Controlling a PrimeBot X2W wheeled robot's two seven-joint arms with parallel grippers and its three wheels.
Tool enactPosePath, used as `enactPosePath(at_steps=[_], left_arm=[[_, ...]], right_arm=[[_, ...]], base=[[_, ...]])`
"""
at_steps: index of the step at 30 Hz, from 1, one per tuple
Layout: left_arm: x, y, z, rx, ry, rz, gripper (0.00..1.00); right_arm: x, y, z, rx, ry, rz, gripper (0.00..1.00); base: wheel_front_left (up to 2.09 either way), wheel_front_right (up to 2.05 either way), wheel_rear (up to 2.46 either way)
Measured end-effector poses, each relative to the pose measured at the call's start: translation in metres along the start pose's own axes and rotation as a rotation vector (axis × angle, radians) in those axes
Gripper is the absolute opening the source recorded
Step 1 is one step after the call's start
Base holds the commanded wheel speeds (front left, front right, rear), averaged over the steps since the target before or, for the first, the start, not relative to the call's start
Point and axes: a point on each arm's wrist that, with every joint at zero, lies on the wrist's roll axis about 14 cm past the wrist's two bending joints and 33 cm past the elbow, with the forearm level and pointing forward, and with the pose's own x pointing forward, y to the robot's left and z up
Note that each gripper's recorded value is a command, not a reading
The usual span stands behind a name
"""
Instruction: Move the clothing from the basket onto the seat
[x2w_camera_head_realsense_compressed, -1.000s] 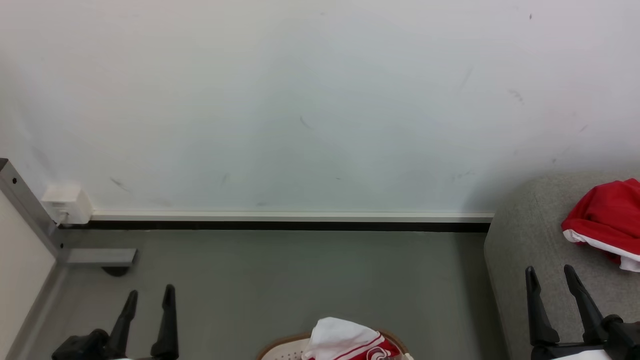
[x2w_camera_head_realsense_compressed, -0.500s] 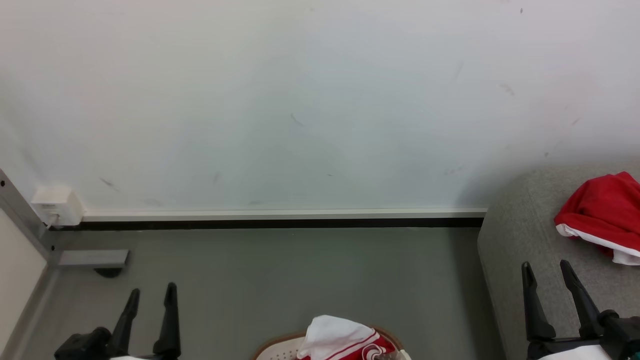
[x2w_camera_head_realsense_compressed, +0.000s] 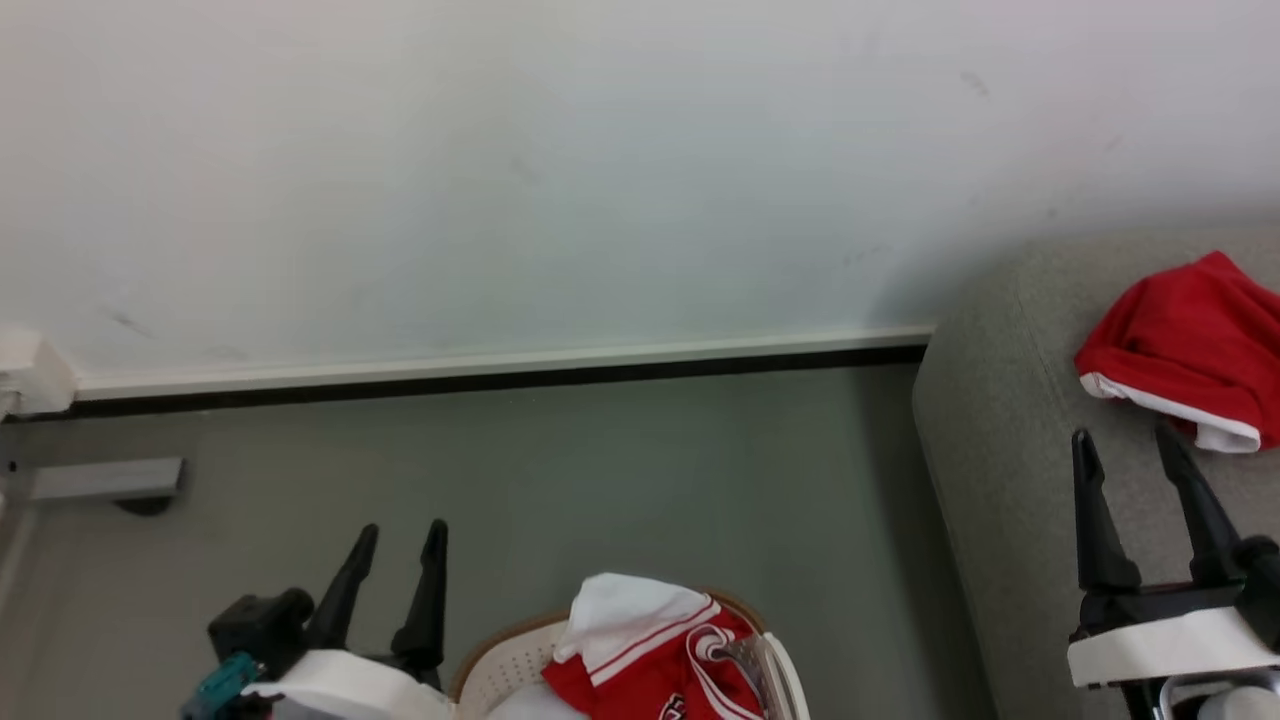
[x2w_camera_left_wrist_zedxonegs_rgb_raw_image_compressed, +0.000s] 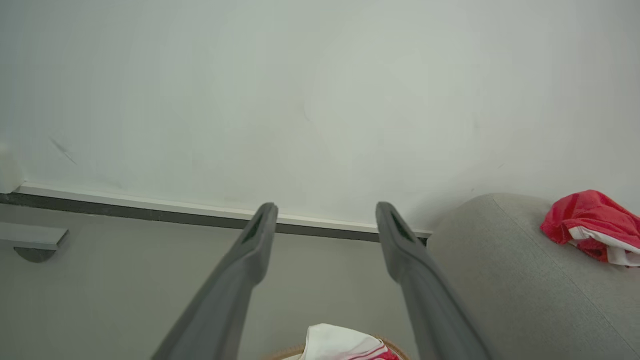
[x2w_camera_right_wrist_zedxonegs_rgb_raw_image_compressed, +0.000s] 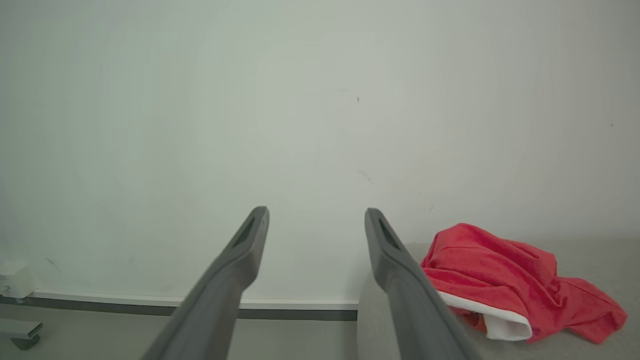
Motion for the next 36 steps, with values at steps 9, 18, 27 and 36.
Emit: enactPosePath(at_steps=[9, 18, 27, 36], left_arm=[[0.035, -0.033, -0.092, 0.030, 0.282, -0.182, 1.00], [0.050, -0.046, -0.184, 0.043, 0.543, -0.302, 1.00], [0.047, -0.051, -0.267, 0.047, 0.787, -0.412, 1.00], [0.038, -0.050, -0.338, 0.051, 0.976, -0.500, 1.00]], right_arm=[[0.033, -0.019, -0.007, -0.021, -0.008, -0.057, 1.00], [0.054, -0.044, -0.023, -0.075, 0.010, -0.120, 1.00], [0.084, -0.064, -0.026, -0.095, -0.033, -0.155, 1.00], [0.113, -0.070, -0.041, -0.097, -0.062, -0.139, 1.00]], base=[[0.00, 0.00, 0.00], [0.00, 0.00, 0.00], [0.00, 0.00, 0.00], [0.00, 0.00, 0.00]])
